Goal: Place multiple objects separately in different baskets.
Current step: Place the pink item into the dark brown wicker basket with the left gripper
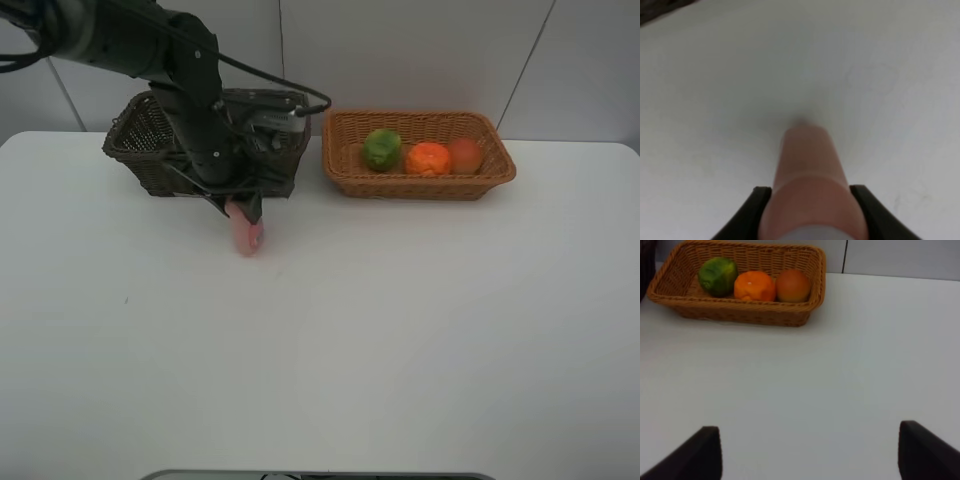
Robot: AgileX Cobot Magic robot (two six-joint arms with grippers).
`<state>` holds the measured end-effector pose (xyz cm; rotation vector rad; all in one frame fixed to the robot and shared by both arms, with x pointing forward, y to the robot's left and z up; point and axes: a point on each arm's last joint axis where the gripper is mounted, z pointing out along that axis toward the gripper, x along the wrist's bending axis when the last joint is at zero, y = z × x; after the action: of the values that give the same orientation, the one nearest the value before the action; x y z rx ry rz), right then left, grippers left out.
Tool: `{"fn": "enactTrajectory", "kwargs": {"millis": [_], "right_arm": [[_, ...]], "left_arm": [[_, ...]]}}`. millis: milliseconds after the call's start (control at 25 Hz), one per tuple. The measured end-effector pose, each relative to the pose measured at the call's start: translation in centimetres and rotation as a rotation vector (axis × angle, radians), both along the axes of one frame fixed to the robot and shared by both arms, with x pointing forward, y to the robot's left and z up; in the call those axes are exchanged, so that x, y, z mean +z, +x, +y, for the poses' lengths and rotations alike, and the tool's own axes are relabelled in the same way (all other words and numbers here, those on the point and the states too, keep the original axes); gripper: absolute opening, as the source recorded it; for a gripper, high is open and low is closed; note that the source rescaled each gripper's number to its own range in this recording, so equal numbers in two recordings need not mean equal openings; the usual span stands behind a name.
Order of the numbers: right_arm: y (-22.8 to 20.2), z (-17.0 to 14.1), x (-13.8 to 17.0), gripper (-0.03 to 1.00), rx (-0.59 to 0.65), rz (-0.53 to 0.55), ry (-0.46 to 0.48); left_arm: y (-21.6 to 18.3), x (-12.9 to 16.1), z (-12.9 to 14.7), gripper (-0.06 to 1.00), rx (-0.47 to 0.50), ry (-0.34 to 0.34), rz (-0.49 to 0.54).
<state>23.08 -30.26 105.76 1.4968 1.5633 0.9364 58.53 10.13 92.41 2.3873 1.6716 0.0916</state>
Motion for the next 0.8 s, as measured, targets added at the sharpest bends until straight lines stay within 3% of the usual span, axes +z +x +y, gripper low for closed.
{"fn": "enactTrajectory", "kwargs": {"millis": [240, 400, 800], "right_arm": [[0.0, 0.0, 0.0, 0.79, 0.000, 0.000, 0.000], [0.0, 0.0, 0.0, 0.79, 0.000, 0.000, 0.000], [0.0, 0.0, 0.0, 0.79, 0.000, 0.000, 0.000]], "left_arm": [[-0.8, 6.0, 0.8, 0.37, 0.037, -0.070, -0.107], [-0.7, 9.2, 2.9, 0.37, 0.096, -0.093, -0.188], [1.7, 12.0, 11.0, 0.37, 0.311, -0.072, -0.325]]}}
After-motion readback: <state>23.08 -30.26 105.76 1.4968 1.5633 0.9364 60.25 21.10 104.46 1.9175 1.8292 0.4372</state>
